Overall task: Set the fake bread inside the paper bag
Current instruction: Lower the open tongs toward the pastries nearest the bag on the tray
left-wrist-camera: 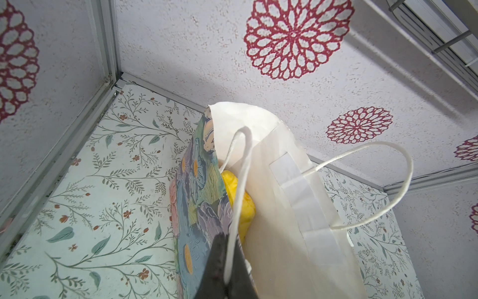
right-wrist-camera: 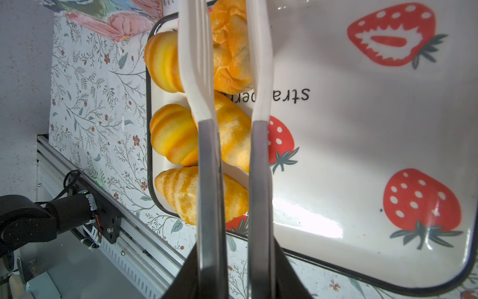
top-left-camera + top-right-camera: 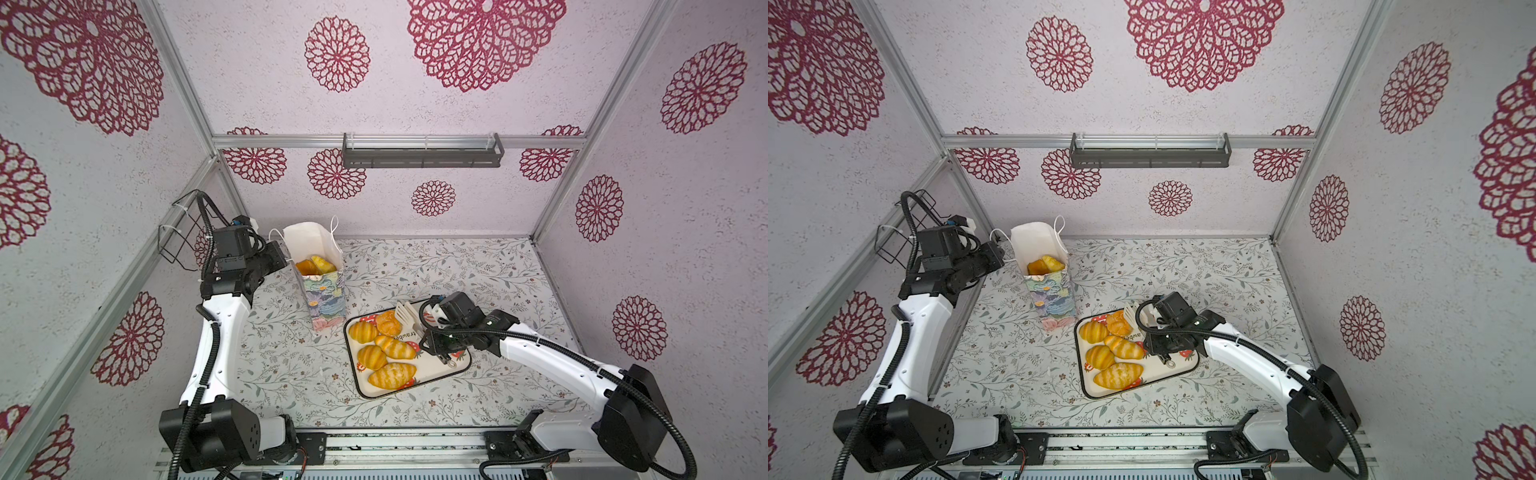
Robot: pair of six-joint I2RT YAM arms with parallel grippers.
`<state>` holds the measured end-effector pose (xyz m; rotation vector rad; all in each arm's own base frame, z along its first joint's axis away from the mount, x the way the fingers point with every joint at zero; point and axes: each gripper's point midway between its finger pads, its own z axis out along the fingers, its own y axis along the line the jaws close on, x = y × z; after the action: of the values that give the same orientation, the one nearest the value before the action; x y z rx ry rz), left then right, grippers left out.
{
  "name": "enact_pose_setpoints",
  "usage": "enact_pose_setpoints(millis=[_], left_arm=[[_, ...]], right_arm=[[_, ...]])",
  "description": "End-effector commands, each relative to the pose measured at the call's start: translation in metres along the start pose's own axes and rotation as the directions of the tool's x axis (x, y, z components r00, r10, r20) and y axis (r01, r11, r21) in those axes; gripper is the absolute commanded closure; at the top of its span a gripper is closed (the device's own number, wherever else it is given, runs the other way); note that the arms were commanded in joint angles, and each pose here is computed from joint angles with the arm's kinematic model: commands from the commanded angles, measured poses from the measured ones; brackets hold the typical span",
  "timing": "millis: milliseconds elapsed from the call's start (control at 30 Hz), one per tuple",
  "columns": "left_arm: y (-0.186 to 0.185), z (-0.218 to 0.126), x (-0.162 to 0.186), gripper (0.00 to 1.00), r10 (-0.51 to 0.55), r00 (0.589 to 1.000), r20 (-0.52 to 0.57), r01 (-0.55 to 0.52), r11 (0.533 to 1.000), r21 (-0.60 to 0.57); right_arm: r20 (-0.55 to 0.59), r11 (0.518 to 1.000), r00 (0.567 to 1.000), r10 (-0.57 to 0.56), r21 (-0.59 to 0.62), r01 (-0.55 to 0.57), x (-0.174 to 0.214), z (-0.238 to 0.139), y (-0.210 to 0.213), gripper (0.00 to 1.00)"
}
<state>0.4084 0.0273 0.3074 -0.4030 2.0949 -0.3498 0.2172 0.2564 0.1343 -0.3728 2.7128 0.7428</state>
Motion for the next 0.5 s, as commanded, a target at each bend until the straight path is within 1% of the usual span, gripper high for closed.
enact_pose_setpoints(millis=[0,467], left_arm=[[-0.0021,0.0052,0.0024,1.0,-0.001,1.0,-0.002,0.001,1.0,0.015],[-0.0026,0.0051,0.0021,1.0,-0.002,1.0,-0.003,0.002,1.0,0.017]], right_arm=[[0.023,0.999,1.0,-0.001,-0.038,0.002,-0.0054,0.0004,0.0086,0.65],[0.003,0.999,1.0,0.003,-0.032,-0.003,-0.0019,0.0104,0.0048,0.65]])
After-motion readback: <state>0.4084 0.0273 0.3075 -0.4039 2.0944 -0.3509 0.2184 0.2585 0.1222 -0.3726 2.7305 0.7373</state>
